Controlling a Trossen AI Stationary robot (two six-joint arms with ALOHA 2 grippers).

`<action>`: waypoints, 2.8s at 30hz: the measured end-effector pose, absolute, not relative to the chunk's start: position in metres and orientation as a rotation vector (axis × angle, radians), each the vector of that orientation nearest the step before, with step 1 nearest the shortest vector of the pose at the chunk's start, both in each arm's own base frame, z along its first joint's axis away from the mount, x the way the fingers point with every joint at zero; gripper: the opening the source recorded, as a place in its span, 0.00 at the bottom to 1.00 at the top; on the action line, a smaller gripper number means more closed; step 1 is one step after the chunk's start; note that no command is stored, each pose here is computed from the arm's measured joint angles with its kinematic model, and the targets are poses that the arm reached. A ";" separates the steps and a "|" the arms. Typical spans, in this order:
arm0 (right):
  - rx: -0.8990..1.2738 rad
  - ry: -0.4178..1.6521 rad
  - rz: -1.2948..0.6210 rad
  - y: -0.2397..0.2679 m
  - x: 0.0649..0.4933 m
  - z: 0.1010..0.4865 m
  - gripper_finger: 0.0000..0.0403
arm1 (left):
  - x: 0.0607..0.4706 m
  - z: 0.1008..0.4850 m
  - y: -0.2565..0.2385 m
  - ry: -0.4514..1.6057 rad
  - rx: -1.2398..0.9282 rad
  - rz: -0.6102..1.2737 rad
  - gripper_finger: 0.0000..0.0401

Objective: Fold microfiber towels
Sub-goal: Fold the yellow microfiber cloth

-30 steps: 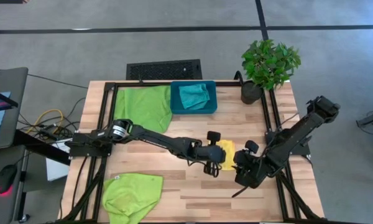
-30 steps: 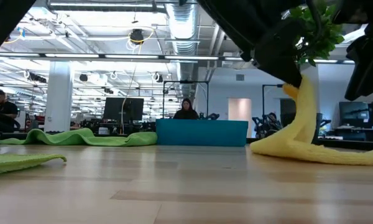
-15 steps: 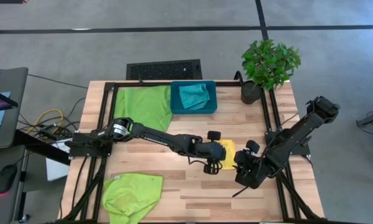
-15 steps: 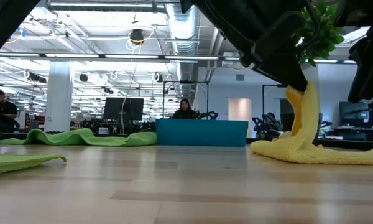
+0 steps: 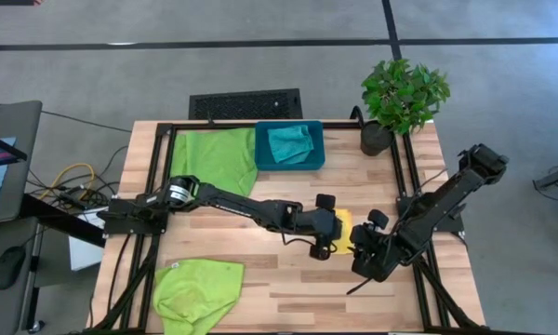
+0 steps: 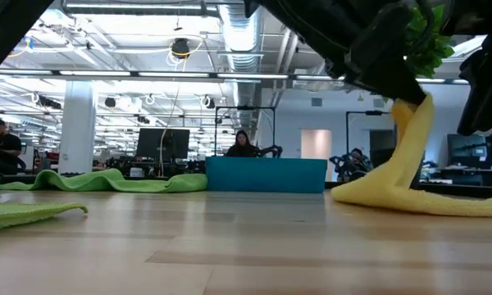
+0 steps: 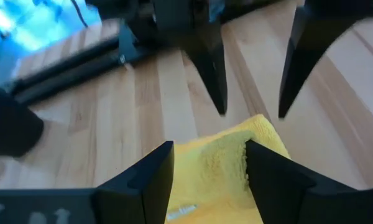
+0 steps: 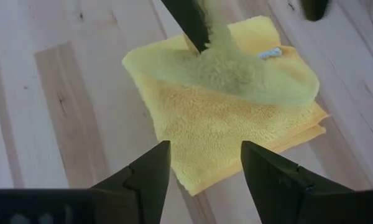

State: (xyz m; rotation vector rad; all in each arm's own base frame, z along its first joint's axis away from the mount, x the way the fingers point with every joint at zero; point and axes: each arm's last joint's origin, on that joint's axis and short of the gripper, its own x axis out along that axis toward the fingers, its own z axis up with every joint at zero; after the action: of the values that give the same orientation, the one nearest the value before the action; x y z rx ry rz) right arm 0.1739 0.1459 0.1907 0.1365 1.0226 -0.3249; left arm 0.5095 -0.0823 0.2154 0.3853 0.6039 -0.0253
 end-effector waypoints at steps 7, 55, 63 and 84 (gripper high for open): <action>0.135 1.025 -0.326 0.146 0.174 0.191 0.55 | 0.512 0.194 -0.083 0.666 0.436 -0.050 0.46; 0.123 1.004 -0.395 0.125 0.188 0.186 0.55 | 0.526 0.166 -0.083 0.611 0.475 -0.034 0.46; 0.125 1.003 -0.394 0.126 0.188 0.186 0.55 | 0.526 0.166 -0.083 0.611 0.475 -0.033 0.46; 0.156 1.022 -0.388 0.126 0.188 0.186 0.55 | 0.525 0.173 -0.089 0.587 0.487 0.007 0.46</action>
State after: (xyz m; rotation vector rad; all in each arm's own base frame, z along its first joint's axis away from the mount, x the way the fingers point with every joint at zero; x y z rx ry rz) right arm 0.1879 0.1262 0.1857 0.1559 1.0219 -0.3885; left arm 0.5249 -0.0887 0.1735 0.4866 0.5866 0.0070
